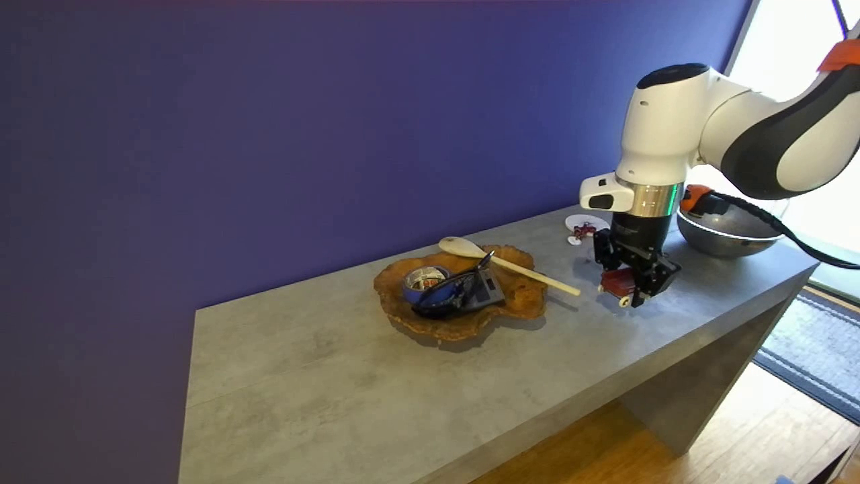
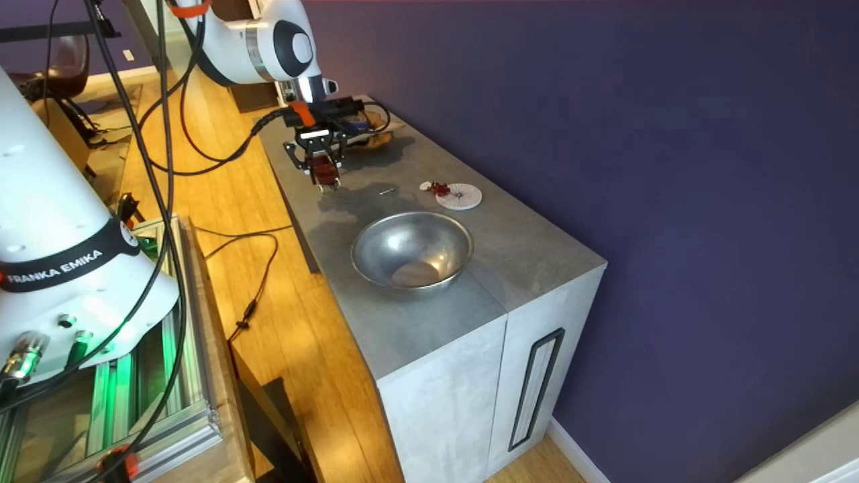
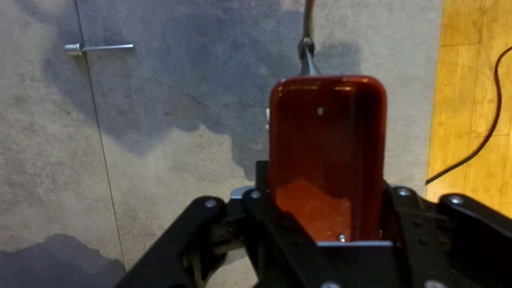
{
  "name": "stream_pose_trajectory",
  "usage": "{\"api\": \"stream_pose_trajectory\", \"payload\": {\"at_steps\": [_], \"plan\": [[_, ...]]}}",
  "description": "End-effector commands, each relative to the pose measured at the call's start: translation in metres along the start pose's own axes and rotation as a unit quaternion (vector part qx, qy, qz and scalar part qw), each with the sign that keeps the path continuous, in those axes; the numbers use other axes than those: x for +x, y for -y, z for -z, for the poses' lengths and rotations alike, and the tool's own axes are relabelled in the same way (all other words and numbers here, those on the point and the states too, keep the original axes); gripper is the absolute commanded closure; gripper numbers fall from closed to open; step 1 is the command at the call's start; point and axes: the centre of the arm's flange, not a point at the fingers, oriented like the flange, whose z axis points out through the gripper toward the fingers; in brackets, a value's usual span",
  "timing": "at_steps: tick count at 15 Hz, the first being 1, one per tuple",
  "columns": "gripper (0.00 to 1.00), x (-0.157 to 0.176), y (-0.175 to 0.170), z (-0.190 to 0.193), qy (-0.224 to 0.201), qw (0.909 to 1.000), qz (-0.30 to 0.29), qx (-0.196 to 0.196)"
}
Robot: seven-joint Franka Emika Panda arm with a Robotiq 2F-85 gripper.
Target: Pick up the red trolley and roll it on the table three times
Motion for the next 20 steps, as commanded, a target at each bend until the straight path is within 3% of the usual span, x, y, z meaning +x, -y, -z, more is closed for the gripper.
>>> {"api": "stream_pose_trajectory", "payload": {"at_steps": [1,7,8,9,12,13,14,16,20], "plan": [[0.70,0.008,-0.015,-0.021,-0.012,0.9998,-0.011,-0.007],[0.70,0.001,-0.021,-0.034,-0.014,0.9997,-0.017,-0.005],[0.21,0.001,-0.021,-0.035,-0.013,0.9997,-0.019,-0.003],[0.19,0.001,-0.021,-0.032,-0.015,0.9997,-0.019,-0.005],[0.00,0.001,-0.019,-0.025,-0.016,0.9997,-0.012,-0.012],[0.08,0.001,-0.018,-0.024,-0.014,0.9998,-0.010,-0.014],[0.36,0.000,-0.018,-0.023,-0.012,0.9998,-0.007,-0.016],[0.36,-0.001,-0.017,-0.023,-0.010,0.9998,-0.004,-0.017],[0.66,-0.007,-0.017,-0.021,-0.006,0.9998,0.000,-0.021]]}}
